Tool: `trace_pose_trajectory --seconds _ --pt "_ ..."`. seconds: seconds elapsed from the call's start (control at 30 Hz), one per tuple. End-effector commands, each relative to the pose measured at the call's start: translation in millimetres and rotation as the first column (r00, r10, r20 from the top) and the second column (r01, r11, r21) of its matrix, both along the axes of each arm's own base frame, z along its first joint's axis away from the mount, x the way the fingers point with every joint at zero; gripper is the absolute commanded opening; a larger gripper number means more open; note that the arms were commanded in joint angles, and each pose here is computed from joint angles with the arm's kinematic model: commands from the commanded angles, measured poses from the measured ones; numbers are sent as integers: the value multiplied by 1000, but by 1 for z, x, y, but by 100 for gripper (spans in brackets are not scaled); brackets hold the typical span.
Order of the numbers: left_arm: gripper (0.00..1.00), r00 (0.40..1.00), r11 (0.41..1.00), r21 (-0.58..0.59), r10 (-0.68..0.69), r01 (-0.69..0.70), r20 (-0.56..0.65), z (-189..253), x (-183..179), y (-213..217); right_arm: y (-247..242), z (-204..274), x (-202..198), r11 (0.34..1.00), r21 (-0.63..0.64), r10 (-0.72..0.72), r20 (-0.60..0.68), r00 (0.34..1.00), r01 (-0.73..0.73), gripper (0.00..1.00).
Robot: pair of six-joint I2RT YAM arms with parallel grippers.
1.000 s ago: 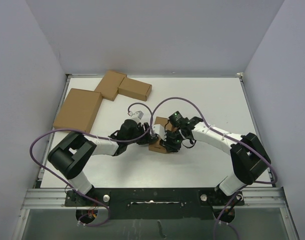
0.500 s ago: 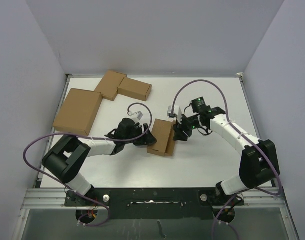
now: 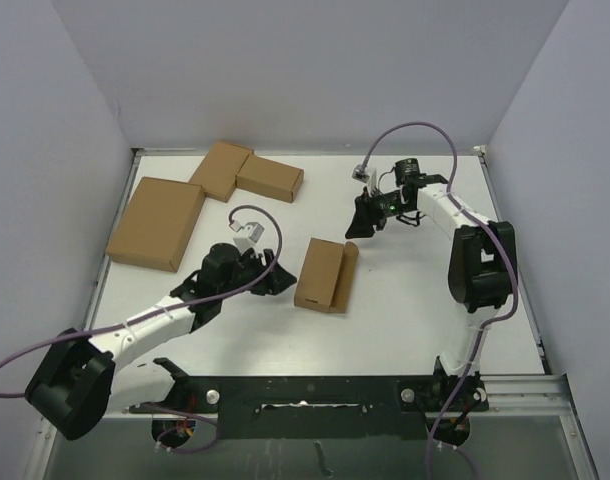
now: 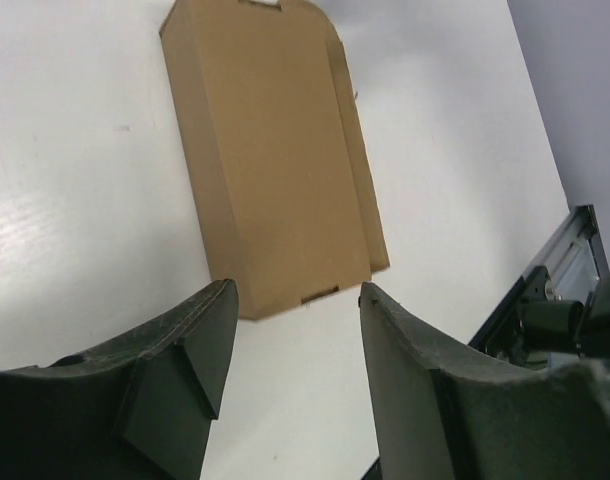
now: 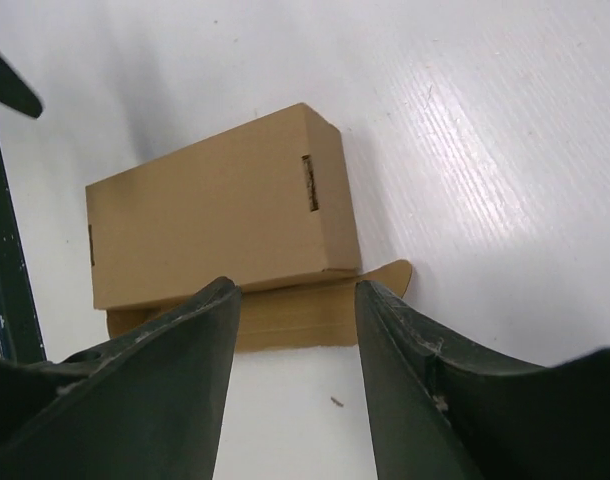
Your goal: Fold the paper box
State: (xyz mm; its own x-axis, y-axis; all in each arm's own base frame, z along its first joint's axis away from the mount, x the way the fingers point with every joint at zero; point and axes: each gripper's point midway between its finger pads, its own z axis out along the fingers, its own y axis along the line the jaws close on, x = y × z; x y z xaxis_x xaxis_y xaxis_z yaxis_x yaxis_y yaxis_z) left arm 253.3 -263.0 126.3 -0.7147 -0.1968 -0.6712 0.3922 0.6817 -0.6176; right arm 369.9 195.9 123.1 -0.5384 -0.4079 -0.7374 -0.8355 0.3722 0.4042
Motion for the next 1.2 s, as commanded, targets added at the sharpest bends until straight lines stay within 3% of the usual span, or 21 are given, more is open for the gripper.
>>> trace_pose_trajectory --seconds 0.0,0.23,0.57,0.7,1.17 --pt "49 996 997 -57 -46 42 -71 -4 -34 3 16 7 13 998 66 9 -81 997 -3 50" --pt "51 984 988 -122 -113 97 -134 -20 -63 -14 34 -17 5 997 54 58 -161 985 -50 50" --pt "56 981 985 -154 -103 77 -167 -32 -44 -36 34 -33 -1 998 41 54 -201 978 -47 41" --pt "55 980 988 -139 -85 60 -178 -38 -36 -39 33 -37 -5 998 38 59 -215 975 -52 36" --pt "51 981 997 -76 -25 11 -193 -52 -14 -32 24 -39 -28 997 14 72 -236 969 -71 30"
